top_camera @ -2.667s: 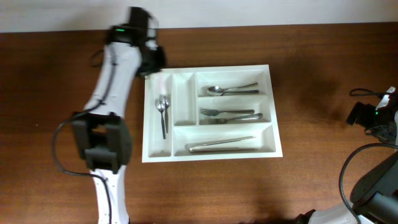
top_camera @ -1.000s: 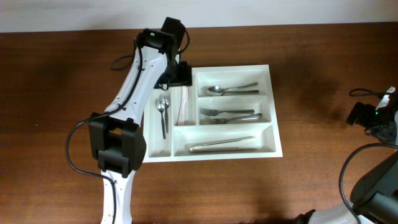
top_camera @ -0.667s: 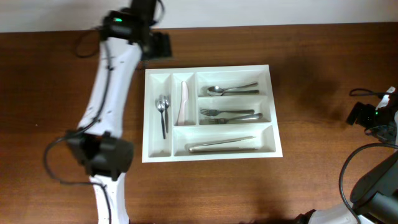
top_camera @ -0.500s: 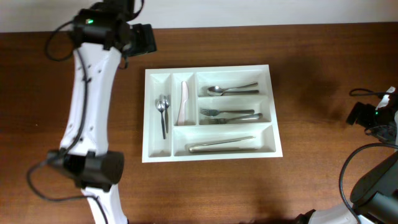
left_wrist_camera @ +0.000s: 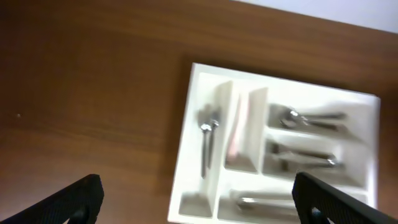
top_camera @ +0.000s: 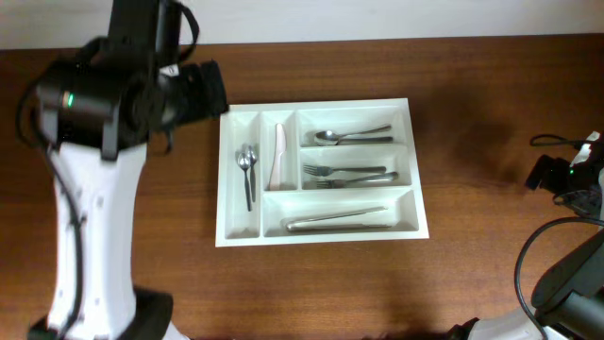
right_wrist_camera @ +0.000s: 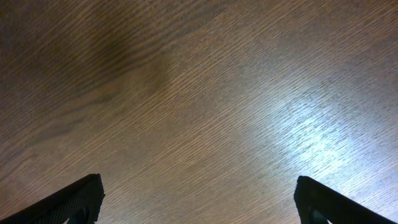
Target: Pack container
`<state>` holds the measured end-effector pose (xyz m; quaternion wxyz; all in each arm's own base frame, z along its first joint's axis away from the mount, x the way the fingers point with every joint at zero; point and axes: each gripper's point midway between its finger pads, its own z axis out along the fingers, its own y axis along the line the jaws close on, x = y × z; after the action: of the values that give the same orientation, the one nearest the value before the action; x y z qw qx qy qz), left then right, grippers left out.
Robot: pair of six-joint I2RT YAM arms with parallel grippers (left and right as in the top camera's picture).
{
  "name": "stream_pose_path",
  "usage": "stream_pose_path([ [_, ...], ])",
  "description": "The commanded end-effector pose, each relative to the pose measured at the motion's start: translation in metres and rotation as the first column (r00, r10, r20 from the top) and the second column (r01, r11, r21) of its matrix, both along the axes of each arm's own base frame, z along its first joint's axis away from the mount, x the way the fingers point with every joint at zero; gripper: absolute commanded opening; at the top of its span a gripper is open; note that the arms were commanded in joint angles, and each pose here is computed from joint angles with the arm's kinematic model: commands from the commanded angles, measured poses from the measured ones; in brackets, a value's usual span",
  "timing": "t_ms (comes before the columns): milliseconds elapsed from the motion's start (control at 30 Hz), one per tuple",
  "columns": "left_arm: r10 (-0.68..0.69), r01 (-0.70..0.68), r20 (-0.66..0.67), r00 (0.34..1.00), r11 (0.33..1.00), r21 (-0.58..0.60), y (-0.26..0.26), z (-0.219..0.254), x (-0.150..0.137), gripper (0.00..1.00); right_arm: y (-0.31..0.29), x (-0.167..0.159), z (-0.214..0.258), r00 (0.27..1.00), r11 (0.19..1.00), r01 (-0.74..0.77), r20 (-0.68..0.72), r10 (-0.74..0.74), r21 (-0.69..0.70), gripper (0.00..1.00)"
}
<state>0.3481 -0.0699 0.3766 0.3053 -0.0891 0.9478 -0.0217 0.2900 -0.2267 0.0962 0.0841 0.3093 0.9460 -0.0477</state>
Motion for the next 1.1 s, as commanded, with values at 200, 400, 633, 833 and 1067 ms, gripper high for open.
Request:
stream_pose_path([
  [200, -0.168, 0.179, 0.213, 0.963, 0.983, -0.033, -0.044, 0.065, -0.086, 0.99, 0.0, 0.001, 0.006, 1.0, 1.0, 0.008, 0.018, -0.008, -0.006, 0.99],
  [400, -0.246, 0.276, 0.256, 0.935, 0.957, -0.087, -0.04, 0.069, -0.149, 0.99, 0.0, 0.001, 0.006, 1.0, 1.0, 0.008, 0.018, -0.008, -0.006, 0.99],
  [633, -0.096, 0.162, 0.327, 0.94, 0.97, -0.182, 0.034, 0.047, -0.214, 0.99, 0.0, 0.001, 0.006, 1.0, 1.0, 0.008, 0.018, -0.008, -0.005, 0.99],
  [833, -0.085, 0.17, 0.364, 0.928, 0.963, -0.21, 0.061, 0.029, -0.244, 0.99, 0.0, 0.001, 0.006, 1.0, 1.0, 0.008, 0.018, -0.008, -0.006, 0.99],
  [1067, -0.08, 0.157, 0.391, 0.917, 0.973, -0.169, 0.071, 0.03, -0.244, 0.99, 0.0, 0.001, 0.006, 1.0, 1.0, 0.008, 0.018, -0.008, -0.006, 0.99],
])
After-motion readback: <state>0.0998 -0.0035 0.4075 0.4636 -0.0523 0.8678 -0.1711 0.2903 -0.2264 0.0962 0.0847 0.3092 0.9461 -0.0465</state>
